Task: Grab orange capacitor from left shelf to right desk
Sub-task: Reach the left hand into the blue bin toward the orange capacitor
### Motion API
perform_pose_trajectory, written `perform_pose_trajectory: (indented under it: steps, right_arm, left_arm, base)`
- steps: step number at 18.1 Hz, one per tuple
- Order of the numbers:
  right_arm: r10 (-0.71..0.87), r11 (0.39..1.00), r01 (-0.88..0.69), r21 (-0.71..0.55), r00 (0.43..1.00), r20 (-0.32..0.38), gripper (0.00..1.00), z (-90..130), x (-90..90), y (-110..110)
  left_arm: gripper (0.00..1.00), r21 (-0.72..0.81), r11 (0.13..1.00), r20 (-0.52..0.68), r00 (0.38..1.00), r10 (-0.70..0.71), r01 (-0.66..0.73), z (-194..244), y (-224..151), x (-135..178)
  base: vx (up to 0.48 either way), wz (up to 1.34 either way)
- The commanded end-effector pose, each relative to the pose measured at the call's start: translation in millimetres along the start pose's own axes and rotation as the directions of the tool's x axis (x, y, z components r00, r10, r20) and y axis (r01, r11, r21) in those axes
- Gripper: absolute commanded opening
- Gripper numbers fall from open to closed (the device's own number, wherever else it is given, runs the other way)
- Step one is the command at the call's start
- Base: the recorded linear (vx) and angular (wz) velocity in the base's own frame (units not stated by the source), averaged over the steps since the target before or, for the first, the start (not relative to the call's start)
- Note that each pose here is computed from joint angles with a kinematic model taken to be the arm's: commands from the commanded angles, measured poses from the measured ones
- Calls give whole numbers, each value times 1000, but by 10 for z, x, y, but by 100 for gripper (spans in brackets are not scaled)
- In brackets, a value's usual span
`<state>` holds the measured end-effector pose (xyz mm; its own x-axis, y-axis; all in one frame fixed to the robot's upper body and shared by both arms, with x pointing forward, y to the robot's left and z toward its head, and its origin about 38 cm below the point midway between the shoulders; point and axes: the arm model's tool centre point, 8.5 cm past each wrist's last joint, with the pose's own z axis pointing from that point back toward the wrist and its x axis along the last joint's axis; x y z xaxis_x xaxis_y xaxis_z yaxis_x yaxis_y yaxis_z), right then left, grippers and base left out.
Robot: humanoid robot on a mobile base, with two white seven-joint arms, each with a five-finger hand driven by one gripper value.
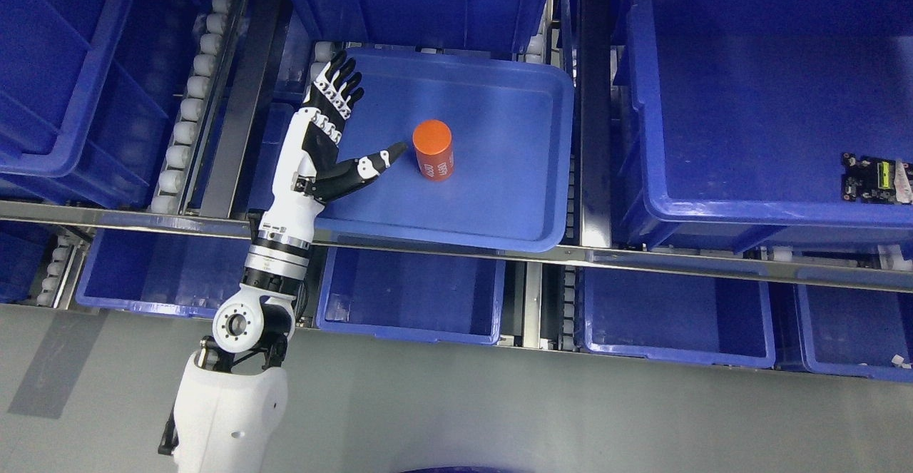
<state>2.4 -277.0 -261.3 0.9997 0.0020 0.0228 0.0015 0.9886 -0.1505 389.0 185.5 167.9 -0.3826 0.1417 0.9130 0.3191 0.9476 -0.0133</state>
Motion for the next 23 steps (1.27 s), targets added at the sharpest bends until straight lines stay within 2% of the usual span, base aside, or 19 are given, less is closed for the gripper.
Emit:
perform_pose_trajectory:
  steps: [1,3,5,9,13,16,23]
  right_arm:
    - [-5,1000,5,-18,1000,-4,100,-6,-79,-114]
    - [-5,1000,5,-18,1000,-4,100,-6,-79,-114]
    - [-5,1000,5,-18,1000,-4,100,-6,-79,-114]
    - [-5,1000,5,-18,1000,-4,100,-6,-79,-114]
    - [-5,1000,5,-18,1000,-4,100,-6,-79,-114]
    - [-5,1000,5,-18,1000,-4,100,-6,-79,-114]
    - [-5,1000,5,-18,1000,-4,100,-6,-79,-114]
  left_arm:
    - [100,-15,1000,-16,1000,-25,24,12,128,-25]
    - [100,-32,999,-28,999,-30,29,19,131,-58]
    - [100,-120,991,-31,997,-65,61,-7,143,-37]
    - [100,-250,952,-70,978,-198,175,-146,201,-119]
    - [100,-285,944,-172,960,-222,168,-277,290,-129]
    - [99,-300,939,-171,959,-226,168,-387,254,-76]
    - [99,-413,900,-157,963,-218,136,-645,-223,-131]
  base:
    - [0,0]
    - [0,0]
    - [0,0]
    - [0,0]
    - [0,0]
    - [0,0]
    - [0,0]
